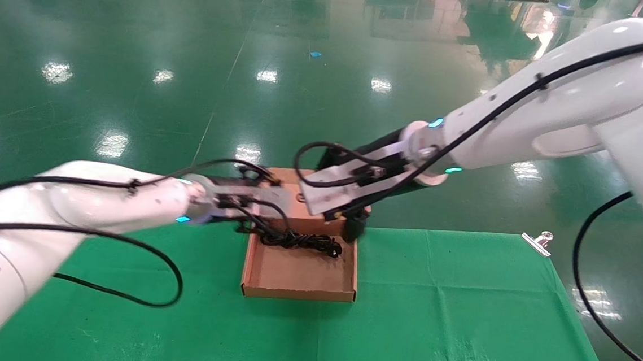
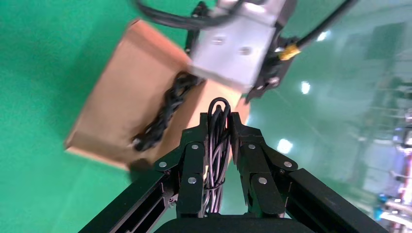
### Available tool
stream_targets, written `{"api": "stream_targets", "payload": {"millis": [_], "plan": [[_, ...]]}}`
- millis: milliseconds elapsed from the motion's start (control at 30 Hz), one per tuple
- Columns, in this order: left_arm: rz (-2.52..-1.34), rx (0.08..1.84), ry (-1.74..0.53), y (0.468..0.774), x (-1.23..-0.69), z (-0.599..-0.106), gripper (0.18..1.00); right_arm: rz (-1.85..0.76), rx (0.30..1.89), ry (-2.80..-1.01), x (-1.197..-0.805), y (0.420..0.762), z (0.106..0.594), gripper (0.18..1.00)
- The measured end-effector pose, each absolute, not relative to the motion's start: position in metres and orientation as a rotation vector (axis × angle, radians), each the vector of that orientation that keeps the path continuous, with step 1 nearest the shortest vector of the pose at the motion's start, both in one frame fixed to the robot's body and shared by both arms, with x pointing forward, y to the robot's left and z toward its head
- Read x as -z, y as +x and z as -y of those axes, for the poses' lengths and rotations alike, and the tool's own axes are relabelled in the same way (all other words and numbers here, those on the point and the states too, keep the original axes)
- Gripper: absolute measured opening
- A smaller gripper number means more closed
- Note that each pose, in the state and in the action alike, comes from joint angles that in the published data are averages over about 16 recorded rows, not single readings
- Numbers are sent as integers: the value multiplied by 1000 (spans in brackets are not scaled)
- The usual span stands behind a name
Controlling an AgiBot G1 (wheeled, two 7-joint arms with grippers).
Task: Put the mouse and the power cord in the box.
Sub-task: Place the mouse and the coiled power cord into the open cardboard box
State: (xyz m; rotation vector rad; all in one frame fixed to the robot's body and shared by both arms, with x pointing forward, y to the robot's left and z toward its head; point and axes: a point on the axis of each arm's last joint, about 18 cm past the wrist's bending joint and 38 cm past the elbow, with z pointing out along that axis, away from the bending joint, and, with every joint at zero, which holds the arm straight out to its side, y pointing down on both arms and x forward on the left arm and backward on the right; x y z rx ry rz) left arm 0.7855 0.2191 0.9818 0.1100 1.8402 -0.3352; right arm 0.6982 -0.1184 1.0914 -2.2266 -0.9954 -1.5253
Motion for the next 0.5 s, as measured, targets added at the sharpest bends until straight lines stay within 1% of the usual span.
{"api": "stream_targets", "payload": {"millis": [267,500], "plan": [[-1832,322,-106,786,-981,-294,814,1010,1619,-2150,-1066,708,85,266],[-1844,336,-196,777,-975,-339,921,1024,1612,-2142,-1031,711,66,266]]}}
